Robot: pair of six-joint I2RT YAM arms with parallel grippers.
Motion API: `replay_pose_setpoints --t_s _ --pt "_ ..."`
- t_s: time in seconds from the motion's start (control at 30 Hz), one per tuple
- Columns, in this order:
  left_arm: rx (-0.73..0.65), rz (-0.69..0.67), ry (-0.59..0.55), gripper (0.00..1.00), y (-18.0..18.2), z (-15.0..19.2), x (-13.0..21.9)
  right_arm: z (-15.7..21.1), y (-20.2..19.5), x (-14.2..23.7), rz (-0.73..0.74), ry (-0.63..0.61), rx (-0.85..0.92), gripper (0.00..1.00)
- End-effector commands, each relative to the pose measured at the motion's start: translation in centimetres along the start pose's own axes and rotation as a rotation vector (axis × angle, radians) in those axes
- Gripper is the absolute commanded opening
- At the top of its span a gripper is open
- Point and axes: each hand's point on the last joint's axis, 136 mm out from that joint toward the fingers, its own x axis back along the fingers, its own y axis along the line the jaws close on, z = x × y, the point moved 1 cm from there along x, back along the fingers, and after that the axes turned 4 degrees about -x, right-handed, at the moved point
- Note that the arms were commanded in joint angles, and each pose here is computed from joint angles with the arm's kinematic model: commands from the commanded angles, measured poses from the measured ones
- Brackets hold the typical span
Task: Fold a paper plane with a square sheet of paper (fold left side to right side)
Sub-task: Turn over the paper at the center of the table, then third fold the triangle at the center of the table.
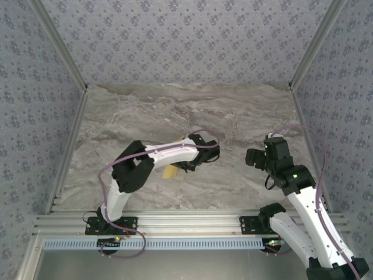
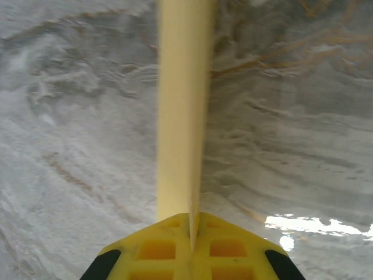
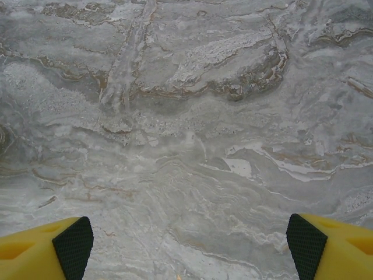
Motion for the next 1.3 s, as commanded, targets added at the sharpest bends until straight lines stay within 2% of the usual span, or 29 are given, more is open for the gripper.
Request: replay_pose_setpoints --t_s 0.0,0.37,0.53,0.77,0.9,1.0,1.13,1.27 --pt "-0.058 0.039 0.077 0.03 -1.7 0.5 0.2 0.7 -0.2 -0.1 -0.003 0.023 0.018 0.89" --pt "-0.077 0.297 0.15 0.14 -8.0 -1.0 -0.1 1.2 0.5 -0.6 -0.043 0.042 0.016 0.89" --pt "-0.069 0.384 0.143 0.28 -9.0 -2.0 0.7 1.7 1.0 -1.1 -0.068 0.064 0.016 0.88" --pt "-0.027 0.647 0.03 0.48 -10.2 -4.6 5.5 2.5 3.3 -2.1 -0.187 0.127 0.013 0.88" --pt "0.048 0.849 -0.047 0.57 -8.8 -5.9 8.5 3.0 5.5 -3.0 -0.295 0.172 -0.011 0.87" --pt "0.11 0.915 -0.105 0.59 -6.3 -6.1 9.4 3.3 7.0 -3.8 -0.363 0.201 -0.033 0.86" --pt "0.213 0.917 -0.169 0.6 -1.6 -5.3 8.3 3.5 9.9 -5.0 -0.486 0.227 -0.052 0.79" --pt "0.337 0.989 -0.208 0.61 2.1 -3.7 6.5 4.1 13.7 -6.7 -0.584 0.271 -0.063 0.7"
